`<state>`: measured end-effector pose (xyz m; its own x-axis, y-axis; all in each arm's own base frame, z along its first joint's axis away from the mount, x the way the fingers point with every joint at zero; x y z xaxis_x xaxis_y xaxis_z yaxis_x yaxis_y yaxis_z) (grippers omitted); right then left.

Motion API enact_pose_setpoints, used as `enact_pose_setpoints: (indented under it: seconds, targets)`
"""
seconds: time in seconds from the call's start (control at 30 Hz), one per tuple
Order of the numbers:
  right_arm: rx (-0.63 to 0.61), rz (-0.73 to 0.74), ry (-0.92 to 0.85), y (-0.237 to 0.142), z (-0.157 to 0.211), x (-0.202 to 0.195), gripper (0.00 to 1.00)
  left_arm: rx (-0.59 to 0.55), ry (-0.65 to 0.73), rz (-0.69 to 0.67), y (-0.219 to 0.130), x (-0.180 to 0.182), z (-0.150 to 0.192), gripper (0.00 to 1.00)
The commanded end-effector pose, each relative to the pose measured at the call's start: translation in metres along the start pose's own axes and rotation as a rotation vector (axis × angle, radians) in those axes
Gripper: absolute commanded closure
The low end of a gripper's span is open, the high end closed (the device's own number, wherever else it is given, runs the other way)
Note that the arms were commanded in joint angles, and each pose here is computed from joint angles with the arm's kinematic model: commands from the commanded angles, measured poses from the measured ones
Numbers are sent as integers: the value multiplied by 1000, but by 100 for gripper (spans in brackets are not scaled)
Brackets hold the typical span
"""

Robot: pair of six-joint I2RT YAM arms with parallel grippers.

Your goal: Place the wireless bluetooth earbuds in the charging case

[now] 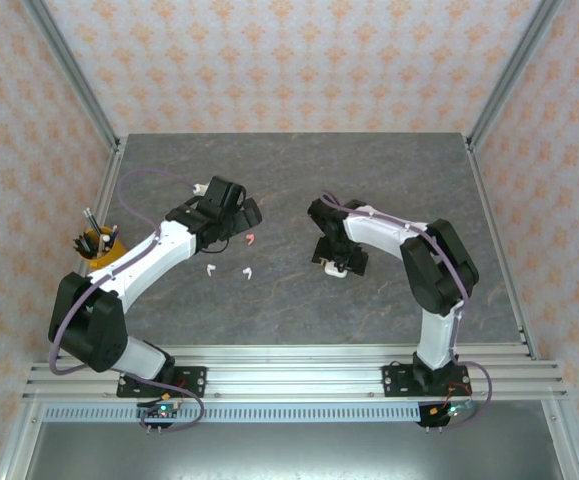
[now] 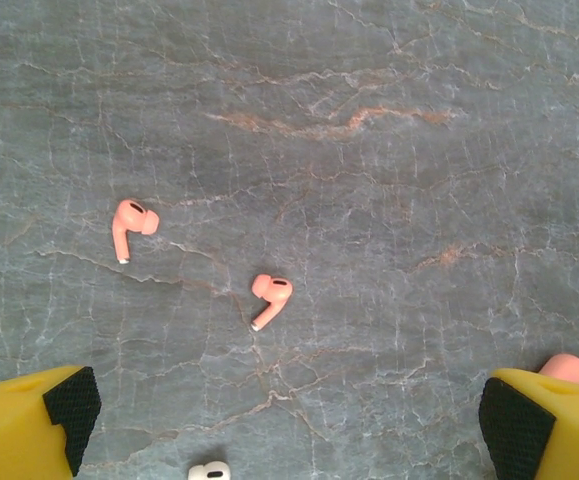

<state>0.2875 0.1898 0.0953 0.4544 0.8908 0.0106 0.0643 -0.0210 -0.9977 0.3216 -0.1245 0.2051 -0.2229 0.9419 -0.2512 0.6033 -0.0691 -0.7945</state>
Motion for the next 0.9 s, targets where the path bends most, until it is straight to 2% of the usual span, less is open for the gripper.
enact_pose_setpoints:
  seconds: [0.0,0.47,0.73,0.87]
  targets:
    - [-4,-8,-11,1,-3,5,16,-17,-21,35,-5,-7,-4,0]
    - [-17,-10,7,19,0,-1,23,14,-57,101,-2,-15,1,0]
    - [9,-11,17,18,5,-4,45,20,-82,129,-7,-16,3,0]
    - [47,-69,78,8,8,1,51,26,-132,156,-8,-19,3,0]
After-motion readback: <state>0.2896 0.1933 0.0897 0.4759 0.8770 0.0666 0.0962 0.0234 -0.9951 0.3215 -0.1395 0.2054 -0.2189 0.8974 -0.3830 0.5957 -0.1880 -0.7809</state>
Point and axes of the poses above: each hand's point on the last joint's axis, 136 mm out from that joint toward the fingers, its own y axis out along the fingers, its own x axis along the line the jaws close on, z = x × y, the point moved 7 cm from there along -y, back along the fingers, and after that the axes turned 9 degrees about y, right-handed, at the moved point
